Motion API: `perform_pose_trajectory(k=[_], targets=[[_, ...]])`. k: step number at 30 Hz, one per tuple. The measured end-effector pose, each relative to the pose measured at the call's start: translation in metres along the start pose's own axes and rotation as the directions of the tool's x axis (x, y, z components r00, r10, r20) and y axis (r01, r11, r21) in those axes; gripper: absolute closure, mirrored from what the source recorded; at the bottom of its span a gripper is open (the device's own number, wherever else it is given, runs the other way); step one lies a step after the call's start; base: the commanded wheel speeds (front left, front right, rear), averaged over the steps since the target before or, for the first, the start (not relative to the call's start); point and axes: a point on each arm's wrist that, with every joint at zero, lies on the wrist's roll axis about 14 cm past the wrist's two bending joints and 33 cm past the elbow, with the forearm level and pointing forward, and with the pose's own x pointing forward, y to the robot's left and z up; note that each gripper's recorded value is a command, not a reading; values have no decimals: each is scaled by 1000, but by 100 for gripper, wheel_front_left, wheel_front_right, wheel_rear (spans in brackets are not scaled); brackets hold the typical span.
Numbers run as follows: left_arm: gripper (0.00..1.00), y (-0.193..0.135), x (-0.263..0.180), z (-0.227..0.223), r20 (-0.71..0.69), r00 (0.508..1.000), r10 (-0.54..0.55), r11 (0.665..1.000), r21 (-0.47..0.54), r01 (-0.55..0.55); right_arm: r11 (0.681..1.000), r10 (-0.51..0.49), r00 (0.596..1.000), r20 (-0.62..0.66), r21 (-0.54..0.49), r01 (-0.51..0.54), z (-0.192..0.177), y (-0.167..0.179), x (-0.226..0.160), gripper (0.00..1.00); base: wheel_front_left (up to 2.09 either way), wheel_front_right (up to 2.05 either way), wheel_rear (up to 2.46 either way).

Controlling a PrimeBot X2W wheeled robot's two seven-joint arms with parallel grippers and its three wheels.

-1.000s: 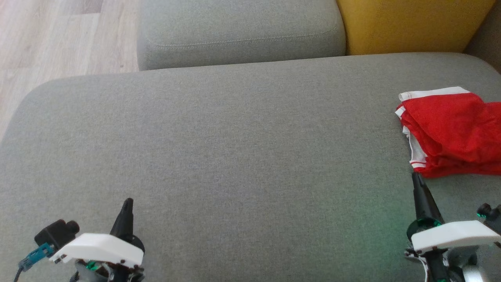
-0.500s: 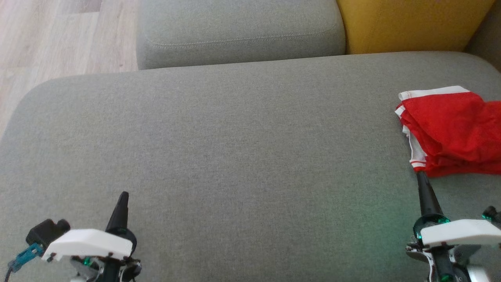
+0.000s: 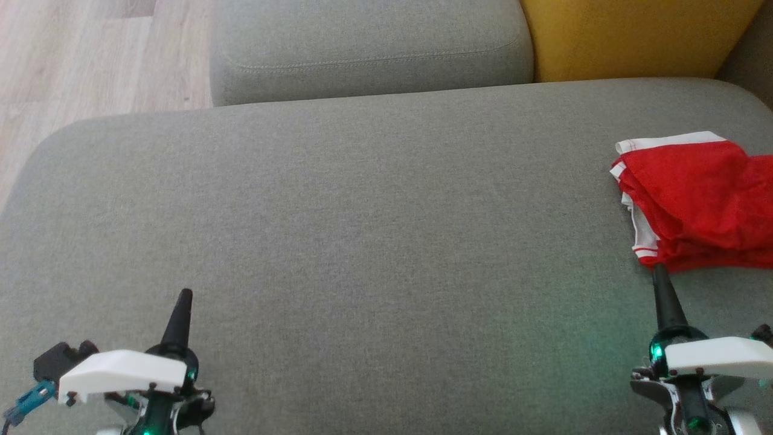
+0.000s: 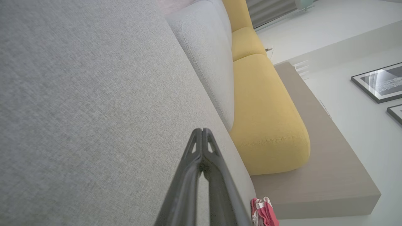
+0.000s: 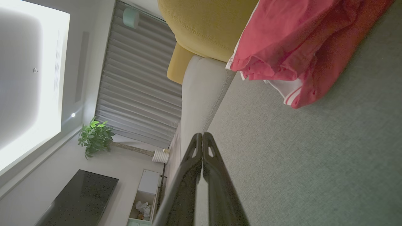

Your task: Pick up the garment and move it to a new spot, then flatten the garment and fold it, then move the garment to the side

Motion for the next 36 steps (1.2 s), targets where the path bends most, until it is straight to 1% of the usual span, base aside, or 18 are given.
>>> perform_pose_trajectory(k=[8,17,28,36], targets=[[100,-3,2,3,5,1000,-16,996,-84,16,997,4,1000,18,80,-5,5,1,4,100,0,0,0],[100,-6,5,7,19,999,-39,980,-194,42,983,2,999,37,184,-8,9,0,7,100,0,0,0],[100,-13,9,16,52,996,-77,944,-317,89,951,-11,998,56,308,-7,13,-5,9,100,0,0,0],[100,-16,10,21,78,992,-100,905,-407,123,918,-12,997,75,396,-19,18,-5,13,100,0,0,0]])
